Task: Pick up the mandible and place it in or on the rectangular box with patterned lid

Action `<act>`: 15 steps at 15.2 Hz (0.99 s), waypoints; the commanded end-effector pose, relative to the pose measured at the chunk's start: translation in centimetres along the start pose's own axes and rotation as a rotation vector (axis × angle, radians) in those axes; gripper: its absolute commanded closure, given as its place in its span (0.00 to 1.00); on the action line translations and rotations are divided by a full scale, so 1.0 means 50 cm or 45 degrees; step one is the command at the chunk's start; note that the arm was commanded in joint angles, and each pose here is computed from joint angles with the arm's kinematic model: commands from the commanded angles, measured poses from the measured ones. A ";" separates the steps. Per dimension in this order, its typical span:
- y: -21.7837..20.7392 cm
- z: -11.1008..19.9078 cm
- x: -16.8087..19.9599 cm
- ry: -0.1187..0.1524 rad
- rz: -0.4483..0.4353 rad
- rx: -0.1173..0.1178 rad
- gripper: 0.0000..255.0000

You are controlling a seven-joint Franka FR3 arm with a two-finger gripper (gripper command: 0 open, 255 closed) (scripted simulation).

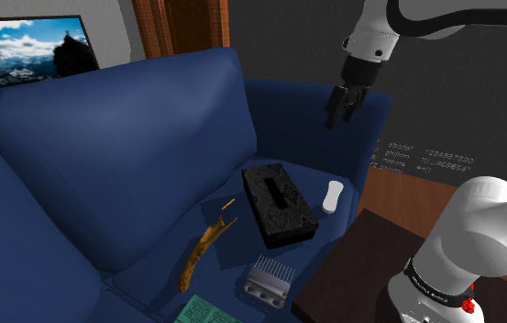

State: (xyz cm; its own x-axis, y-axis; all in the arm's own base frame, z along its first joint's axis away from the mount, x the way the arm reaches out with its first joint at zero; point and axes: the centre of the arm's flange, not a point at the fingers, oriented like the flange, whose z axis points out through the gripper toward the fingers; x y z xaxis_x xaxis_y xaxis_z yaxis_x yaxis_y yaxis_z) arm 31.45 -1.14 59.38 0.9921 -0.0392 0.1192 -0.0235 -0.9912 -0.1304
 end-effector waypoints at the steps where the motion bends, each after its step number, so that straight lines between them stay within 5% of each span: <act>1: 0.000 0.000 0.000 0.000 0.000 0.000 0.00; 15: -0.153 0.325 0.012 0.063 0.444 0.100 0.00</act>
State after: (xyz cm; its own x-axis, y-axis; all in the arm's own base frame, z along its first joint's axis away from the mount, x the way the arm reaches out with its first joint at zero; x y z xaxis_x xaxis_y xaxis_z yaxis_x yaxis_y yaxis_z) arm 34.02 7.81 45.41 0.9302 -0.3526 0.1020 -0.3217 -0.9169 -0.2362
